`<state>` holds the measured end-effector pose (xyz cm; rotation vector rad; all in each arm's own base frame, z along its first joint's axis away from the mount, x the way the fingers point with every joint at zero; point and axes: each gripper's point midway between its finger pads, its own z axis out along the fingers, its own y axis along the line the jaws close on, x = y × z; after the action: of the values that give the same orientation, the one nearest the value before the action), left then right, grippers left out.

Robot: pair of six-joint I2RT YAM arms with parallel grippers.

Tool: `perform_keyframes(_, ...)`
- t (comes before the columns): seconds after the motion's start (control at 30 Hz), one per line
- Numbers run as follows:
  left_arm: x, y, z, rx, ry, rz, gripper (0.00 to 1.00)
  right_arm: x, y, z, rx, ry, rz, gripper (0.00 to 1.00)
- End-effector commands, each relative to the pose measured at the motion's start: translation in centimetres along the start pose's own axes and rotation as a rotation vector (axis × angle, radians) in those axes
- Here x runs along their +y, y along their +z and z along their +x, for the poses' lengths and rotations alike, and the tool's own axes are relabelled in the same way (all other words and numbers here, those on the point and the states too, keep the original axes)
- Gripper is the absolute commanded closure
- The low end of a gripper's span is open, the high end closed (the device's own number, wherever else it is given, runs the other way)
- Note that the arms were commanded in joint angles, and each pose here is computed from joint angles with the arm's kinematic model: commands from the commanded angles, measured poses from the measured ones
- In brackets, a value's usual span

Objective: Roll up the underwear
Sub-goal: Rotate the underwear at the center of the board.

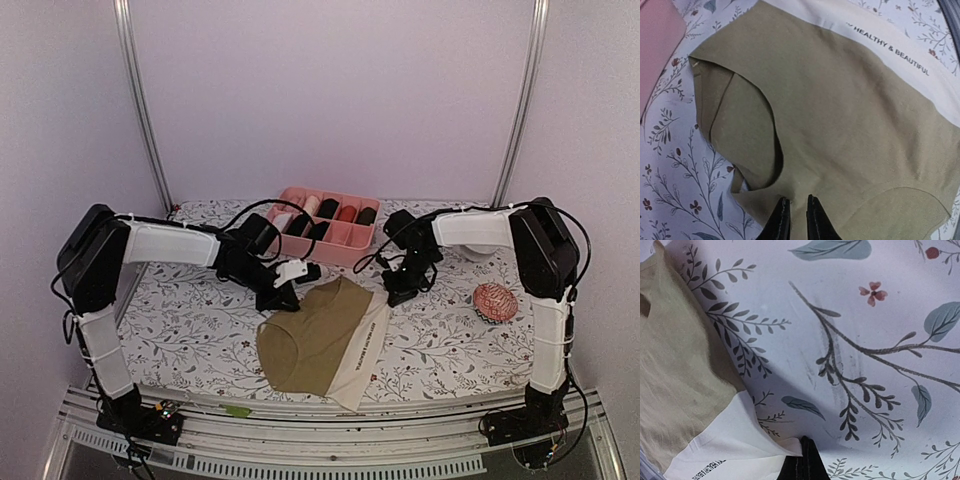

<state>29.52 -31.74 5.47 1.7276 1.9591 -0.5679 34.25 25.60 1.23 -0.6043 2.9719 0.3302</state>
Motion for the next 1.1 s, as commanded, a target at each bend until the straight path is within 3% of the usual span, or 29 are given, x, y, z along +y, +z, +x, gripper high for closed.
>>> perform_keyframes(0.0, 4.9, 0.7, -1.1, -0.025, -0.07, -0.099, 0.83, -3.5, 1.5, 0.2, 0.021, 0.025, 0.15, 1.0)
perform_keyframes(0.1, 5.4, 2.4, -0.5, -0.016, -0.133, -0.032, 0.75, -4.1, 1.5, 0.1, 0.014, 0.051, 0.161, 1.0)
perform_keyframes(0.27, 3.5, 3.8, 3.3, 0.078, -0.167, 0.011, 0.82, -3.3, 1.5, -1.0, -0.007, 0.064, 0.12, 1.0)
perform_keyframes(0.37, 1.3, 2.9, 6.3, 0.147, -0.156, 0.002, 0.89, -2.6, 1.6, -1.8, -0.015, 0.059, 0.091, 1.0)
perform_keyframes(0.5, -2.2, 0.3, 9.4, 0.201, -0.149, -0.007, 0.91, -1.0, 1.6, -3.4, -0.038, 0.034, 0.044, 1.0)
perform_keyframes(0.67, -6.5, -2.7, 8.7, 0.117, -0.2, 0.075, 0.87, 2.9, 1.5, -5.1, -0.066, -0.061, -0.011, 1.0)
perform_keyframes(0.77, -5.3, -4.1, 6.5, 0.021, -0.249, 0.027, 0.79, 2.9, 1.9, -5.0, -0.056, -0.072, 0.002, 1.0)
perform_keyframes(0.93, 1.2, -4.6, 4.5, -0.036, -0.325, -0.113, 0.72, 0.4, 2.2, -4.6, -0.032, -0.043, 0.073, 1.0)
perform_keyframes(1.07, 4.3, -2.9, 2.8, -0.047, -0.343, -0.084, 0.65, -1.7, 1.2, -4.1, -0.031, 0.017, 0.109, 1.0)
